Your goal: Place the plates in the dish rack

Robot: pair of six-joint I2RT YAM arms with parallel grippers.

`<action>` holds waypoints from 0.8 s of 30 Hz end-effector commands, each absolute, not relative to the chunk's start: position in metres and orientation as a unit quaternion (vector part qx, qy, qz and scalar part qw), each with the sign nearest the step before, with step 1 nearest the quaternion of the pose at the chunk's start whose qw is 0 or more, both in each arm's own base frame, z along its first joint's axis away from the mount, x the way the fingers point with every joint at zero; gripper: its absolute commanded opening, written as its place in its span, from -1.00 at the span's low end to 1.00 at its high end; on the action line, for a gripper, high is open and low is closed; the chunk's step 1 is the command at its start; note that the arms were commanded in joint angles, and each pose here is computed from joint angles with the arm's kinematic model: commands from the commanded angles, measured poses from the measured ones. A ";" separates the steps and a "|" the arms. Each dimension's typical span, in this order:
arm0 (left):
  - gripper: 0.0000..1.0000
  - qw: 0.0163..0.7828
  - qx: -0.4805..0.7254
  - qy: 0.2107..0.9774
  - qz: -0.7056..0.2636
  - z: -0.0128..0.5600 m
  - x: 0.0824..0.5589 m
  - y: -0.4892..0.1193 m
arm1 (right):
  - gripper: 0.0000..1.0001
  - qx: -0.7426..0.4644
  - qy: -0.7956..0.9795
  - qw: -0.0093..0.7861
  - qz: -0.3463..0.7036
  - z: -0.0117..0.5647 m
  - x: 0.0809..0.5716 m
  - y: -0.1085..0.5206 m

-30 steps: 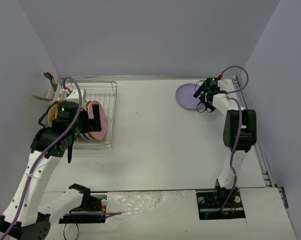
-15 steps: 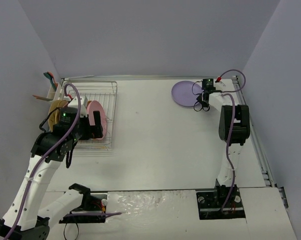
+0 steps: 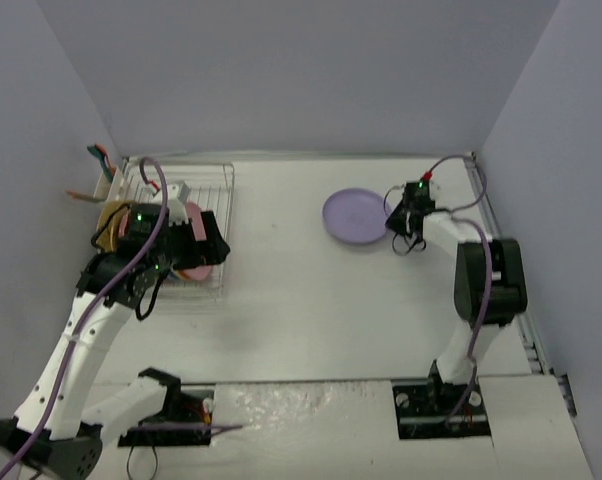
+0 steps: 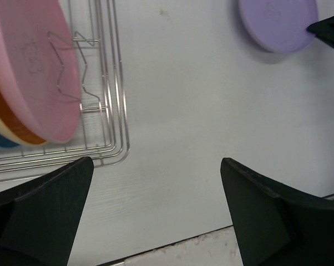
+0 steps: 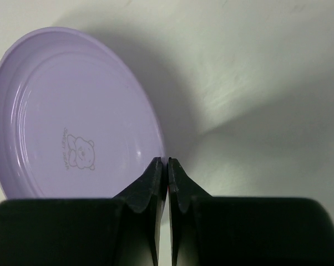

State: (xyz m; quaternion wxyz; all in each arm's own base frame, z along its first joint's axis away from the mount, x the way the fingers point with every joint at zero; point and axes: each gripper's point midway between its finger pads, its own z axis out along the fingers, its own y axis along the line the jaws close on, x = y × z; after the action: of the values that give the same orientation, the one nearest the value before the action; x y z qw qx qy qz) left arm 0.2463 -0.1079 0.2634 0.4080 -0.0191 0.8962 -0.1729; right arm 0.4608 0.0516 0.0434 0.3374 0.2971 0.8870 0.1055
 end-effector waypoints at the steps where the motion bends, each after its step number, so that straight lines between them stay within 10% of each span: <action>1: 0.94 0.425 -0.037 0.860 -0.280 0.294 0.268 -0.147 | -1.00 0.180 0.853 0.424 0.246 0.147 0.442 0.133; 24: 0.78 0.374 -0.056 0.818 -0.433 0.322 0.288 -0.224 | -1.00 0.014 0.747 0.500 0.437 0.280 0.325 0.248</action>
State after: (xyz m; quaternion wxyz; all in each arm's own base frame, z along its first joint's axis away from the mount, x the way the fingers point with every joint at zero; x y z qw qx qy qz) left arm 0.2785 -0.2090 0.2688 0.3293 -0.0703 0.8618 -0.3794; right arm 0.3269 0.2359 0.2226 0.4442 0.0463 0.8052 0.3900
